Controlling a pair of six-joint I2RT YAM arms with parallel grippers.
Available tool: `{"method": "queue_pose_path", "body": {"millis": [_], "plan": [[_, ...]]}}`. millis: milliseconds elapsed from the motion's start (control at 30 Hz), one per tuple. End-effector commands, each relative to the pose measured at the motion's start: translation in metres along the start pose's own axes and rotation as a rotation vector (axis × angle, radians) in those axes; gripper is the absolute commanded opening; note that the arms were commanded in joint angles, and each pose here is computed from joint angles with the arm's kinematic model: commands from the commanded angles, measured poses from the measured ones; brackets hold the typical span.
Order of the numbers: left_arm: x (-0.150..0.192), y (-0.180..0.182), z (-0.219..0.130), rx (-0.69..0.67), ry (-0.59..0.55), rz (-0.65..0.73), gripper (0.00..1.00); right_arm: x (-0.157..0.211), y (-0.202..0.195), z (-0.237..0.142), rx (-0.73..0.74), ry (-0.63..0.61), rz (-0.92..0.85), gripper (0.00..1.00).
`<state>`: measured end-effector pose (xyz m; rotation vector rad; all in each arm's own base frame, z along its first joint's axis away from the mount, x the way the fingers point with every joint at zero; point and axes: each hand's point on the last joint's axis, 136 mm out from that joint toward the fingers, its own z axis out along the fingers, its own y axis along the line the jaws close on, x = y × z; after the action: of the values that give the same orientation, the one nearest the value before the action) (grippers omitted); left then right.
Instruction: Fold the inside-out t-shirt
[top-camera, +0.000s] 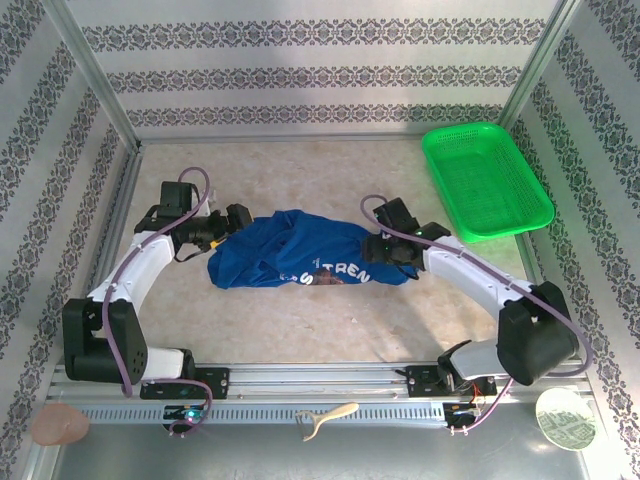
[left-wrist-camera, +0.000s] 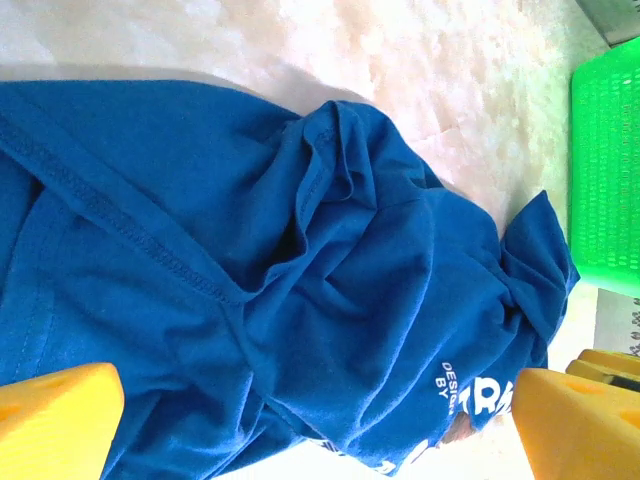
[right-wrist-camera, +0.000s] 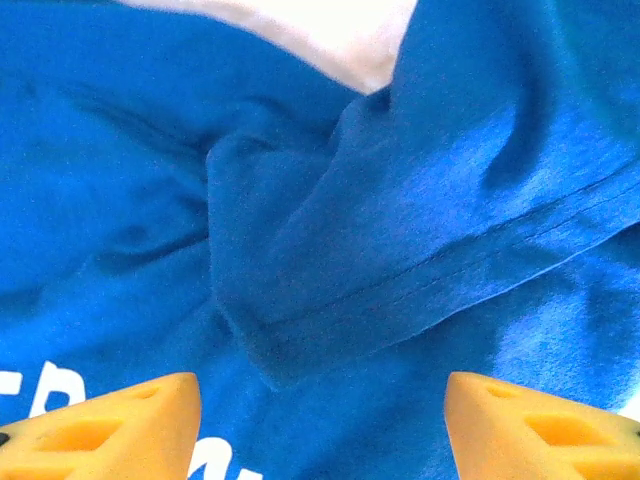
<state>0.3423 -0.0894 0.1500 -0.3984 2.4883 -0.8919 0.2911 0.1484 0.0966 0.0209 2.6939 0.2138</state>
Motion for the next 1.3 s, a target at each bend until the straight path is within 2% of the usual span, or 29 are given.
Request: {"method": "queue_pose_path", "body": {"millis": [0,200,333,400,567,600,767,933,1033,1133,1267], "plan": [[-0.008,-0.008,-0.008,0.018,-0.055,0.012,1.00,-0.008,-0.001,-0.003,0.085,-0.039,-0.073,0.66],[-0.011,-0.009,-0.010,0.009,-0.057,0.011,1.00,-0.003,-0.002,0.015,0.142,0.004,-0.126,0.63],[-0.015,-0.012,-0.012,0.010,-0.062,0.018,1.00,-0.002,-0.007,0.028,0.172,0.027,-0.135,0.57],[-0.016,-0.013,-0.013,0.006,-0.062,0.019,1.00,-0.006,-0.012,0.029,0.189,0.022,-0.131,0.48],[-0.016,-0.009,-0.016,-0.026,-0.070,0.032,1.00,-0.025,-0.019,0.007,0.175,-0.040,-0.112,0.04],[-0.016,-0.008,-0.017,-0.031,-0.076,0.033,1.00,-0.028,-0.019,0.001,0.164,-0.052,-0.108,0.00],[-0.016,-0.011,-0.020,-0.018,-0.098,0.044,1.00,-0.041,-0.017,-0.040,0.083,-0.124,-0.080,0.00],[-0.011,-0.026,-0.017,0.021,-0.090,0.092,1.00,-0.033,-0.011,-0.075,0.000,-0.152,-0.063,0.00],[-0.002,-0.032,-0.007,0.006,-0.055,0.131,0.97,-0.012,-0.014,-0.091,-0.024,-0.149,-0.040,0.00],[0.014,-0.031,0.015,-0.035,0.009,0.171,0.90,0.016,-0.027,-0.107,-0.036,-0.164,0.031,0.00],[0.027,-0.035,0.047,-0.088,0.056,0.230,0.81,0.062,-0.043,-0.106,-0.071,-0.128,0.168,0.00]]}}
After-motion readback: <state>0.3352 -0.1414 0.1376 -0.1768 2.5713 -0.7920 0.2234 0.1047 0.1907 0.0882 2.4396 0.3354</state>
